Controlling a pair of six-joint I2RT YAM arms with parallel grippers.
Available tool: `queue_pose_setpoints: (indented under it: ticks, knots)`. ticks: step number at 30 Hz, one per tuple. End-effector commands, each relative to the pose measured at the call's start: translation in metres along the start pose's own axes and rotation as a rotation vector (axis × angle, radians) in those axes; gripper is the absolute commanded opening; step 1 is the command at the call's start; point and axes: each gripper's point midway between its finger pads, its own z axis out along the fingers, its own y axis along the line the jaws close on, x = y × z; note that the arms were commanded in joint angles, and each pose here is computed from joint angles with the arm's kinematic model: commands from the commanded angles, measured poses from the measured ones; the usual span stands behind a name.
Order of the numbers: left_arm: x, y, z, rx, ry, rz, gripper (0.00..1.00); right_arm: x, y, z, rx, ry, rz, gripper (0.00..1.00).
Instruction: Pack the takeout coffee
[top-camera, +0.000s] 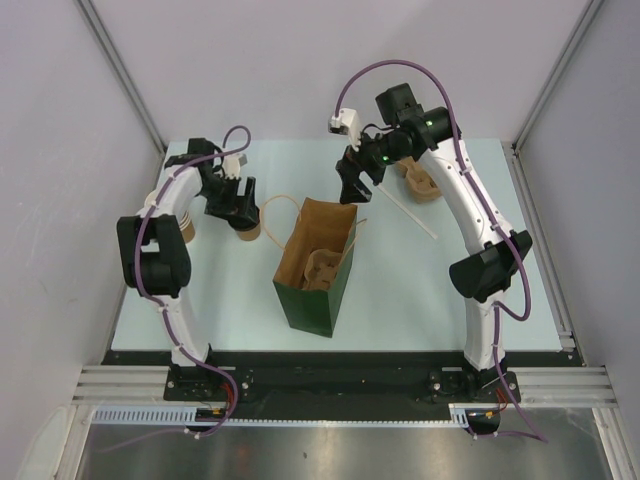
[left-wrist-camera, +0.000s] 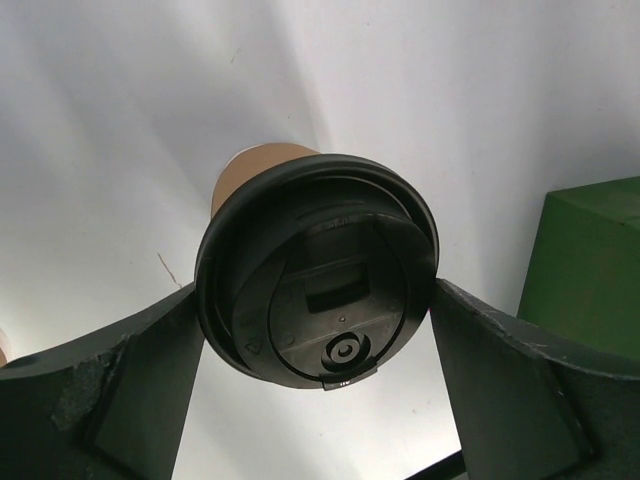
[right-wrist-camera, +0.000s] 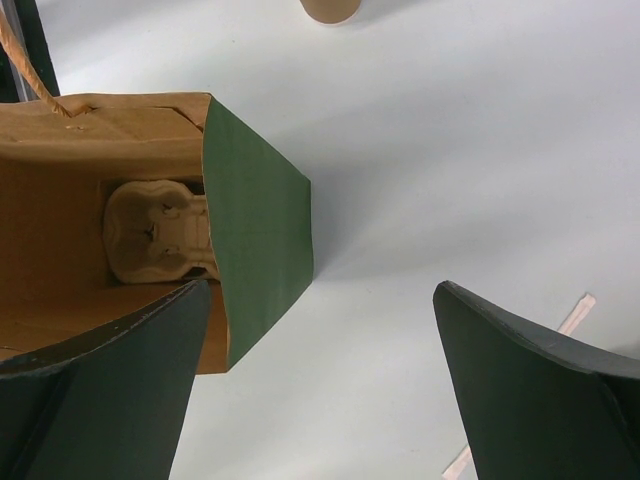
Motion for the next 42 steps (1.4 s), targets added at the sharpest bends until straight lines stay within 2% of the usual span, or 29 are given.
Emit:
queue_pose_setpoints:
  ticks: [1,16,33,42]
  knots:
    - [-0.014,-0.005,-0.020,-0.029,-0.078,0.031,0.93,-0.014,0.004,-0.019,0.029,-0.036,-0.035,1.00]
    - [-0.024,-0.002,-0.031,-0.069,-0.113,0.045,0.97,-0.011,0.007,-0.021,0.020,-0.031,-0.034,1.00]
    - [-0.023,-0.012,-0.025,-0.073,-0.095,0.090,0.88,-0.012,0.007,-0.023,0.023,-0.034,-0.037,0.99]
    - [-0.018,-0.010,-0.019,-0.081,-0.075,0.095,0.94,-0.012,0.007,-0.023,0.026,-0.032,-0.039,1.00]
